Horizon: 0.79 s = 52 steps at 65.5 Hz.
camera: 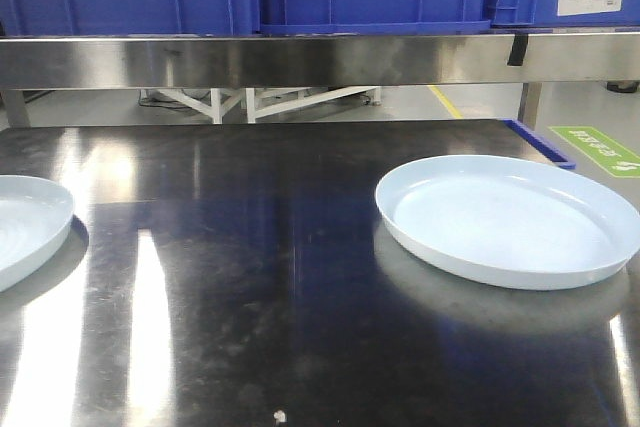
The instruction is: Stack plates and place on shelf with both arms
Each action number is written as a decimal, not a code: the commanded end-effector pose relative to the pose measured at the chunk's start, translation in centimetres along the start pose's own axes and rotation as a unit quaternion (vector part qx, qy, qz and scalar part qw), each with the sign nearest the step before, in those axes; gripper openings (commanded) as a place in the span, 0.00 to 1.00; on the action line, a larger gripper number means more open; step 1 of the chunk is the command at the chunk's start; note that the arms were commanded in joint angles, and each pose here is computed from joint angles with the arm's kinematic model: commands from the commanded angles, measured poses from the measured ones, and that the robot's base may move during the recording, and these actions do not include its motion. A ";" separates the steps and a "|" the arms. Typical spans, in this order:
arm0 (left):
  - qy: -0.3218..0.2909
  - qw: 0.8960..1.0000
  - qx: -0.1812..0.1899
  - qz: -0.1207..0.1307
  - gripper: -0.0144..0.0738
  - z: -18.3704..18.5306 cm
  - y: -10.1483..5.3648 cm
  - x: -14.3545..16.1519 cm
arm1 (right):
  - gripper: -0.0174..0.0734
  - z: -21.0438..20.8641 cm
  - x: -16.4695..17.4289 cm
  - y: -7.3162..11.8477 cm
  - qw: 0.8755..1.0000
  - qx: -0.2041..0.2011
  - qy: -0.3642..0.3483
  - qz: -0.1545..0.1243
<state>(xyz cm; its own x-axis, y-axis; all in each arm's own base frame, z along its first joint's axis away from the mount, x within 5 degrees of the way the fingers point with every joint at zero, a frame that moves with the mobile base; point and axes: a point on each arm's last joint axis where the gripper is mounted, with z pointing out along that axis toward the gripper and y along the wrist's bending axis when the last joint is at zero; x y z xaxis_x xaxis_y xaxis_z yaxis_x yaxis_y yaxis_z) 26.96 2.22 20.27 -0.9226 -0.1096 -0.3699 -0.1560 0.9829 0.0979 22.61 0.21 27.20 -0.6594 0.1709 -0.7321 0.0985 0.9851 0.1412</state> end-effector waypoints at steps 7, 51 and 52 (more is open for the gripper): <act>-0.039 0.999 -0.003 -0.025 0.82 -1.1 0.9 -1.1 | 0.84 -0.9 -1.8 0.2 0.998 -0.007 -0.059 -0.004; -0.051 0.998 0.002 -0.028 0.27 -1.2 0.9 -1.3 | 0.84 -0.9 -1.8 0.2 0.998 -0.007 -0.060 -0.004; -0.051 0.998 0.002 -0.029 0.27 -1.2 0.9 -1.3 | 0.84 -0.9 -1.9 0.2 0.998 -0.007 -0.060 -0.004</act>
<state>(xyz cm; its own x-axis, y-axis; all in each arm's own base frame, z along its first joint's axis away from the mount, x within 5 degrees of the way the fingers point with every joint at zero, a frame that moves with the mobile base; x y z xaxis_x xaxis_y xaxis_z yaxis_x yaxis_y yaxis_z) 27.04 2.99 20.33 -0.9105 -0.1445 -0.3875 -0.1930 0.9771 0.0891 22.62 0.21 27.21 -0.6581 0.1710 -0.7332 0.0984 0.9851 0.1414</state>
